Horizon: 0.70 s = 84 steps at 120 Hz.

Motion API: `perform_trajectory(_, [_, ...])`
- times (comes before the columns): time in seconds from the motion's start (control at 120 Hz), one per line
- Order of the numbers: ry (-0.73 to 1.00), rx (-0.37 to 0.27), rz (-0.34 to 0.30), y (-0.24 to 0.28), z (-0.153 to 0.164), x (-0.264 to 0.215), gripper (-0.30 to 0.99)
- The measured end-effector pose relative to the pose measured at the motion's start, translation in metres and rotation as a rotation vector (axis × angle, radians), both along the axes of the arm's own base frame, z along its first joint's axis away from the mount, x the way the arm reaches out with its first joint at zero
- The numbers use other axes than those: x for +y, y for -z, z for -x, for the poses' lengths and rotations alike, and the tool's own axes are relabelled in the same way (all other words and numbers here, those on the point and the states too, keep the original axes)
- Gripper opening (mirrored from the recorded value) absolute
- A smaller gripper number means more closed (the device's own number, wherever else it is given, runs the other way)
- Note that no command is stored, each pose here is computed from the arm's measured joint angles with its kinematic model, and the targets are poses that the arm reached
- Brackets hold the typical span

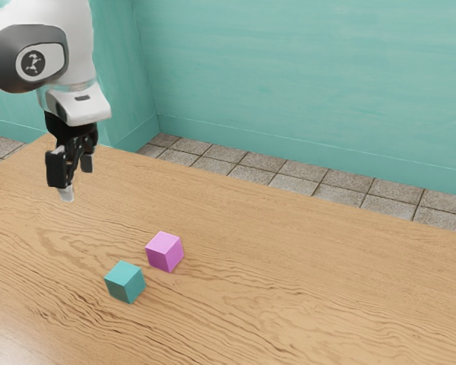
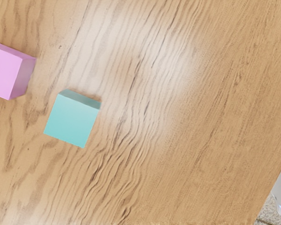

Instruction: Pick up the blue block with one arm, and put the blue block on the pink block with one arm

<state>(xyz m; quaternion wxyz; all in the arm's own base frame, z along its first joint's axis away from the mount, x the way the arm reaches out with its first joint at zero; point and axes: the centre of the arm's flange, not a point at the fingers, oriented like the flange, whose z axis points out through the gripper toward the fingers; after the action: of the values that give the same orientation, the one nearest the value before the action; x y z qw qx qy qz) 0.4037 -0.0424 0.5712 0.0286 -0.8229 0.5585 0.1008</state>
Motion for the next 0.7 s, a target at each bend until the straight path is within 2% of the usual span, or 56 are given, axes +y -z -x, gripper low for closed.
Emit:
perform_trajectory(0.083, [0.033,0.008,0.038,0.058,0.013,0.008,0.69])
perform_trajectory(0.142, [0.037,-0.008,0.077,0.075,0.007,0.016,0.69])
perform_trajectory(0.242, [0.061,0.006,0.127,0.101,-0.012,0.025,0.69])
perform_trajectory(0.317, [0.084,0.015,0.148,0.131,-0.009,0.028,0.69])
perform_trajectory(0.383, [0.106,0.013,0.160,0.159,-0.002,0.029,0.69])
perform_trajectory(0.433, [0.130,-0.011,0.163,0.170,-0.001,0.028,0.69])
perform_trajectory(0.542, [0.185,-0.066,0.170,0.189,-0.014,0.031,0.69])
perform_trajectory(0.7, [0.241,-0.094,0.182,0.212,-0.031,0.036,0.69])
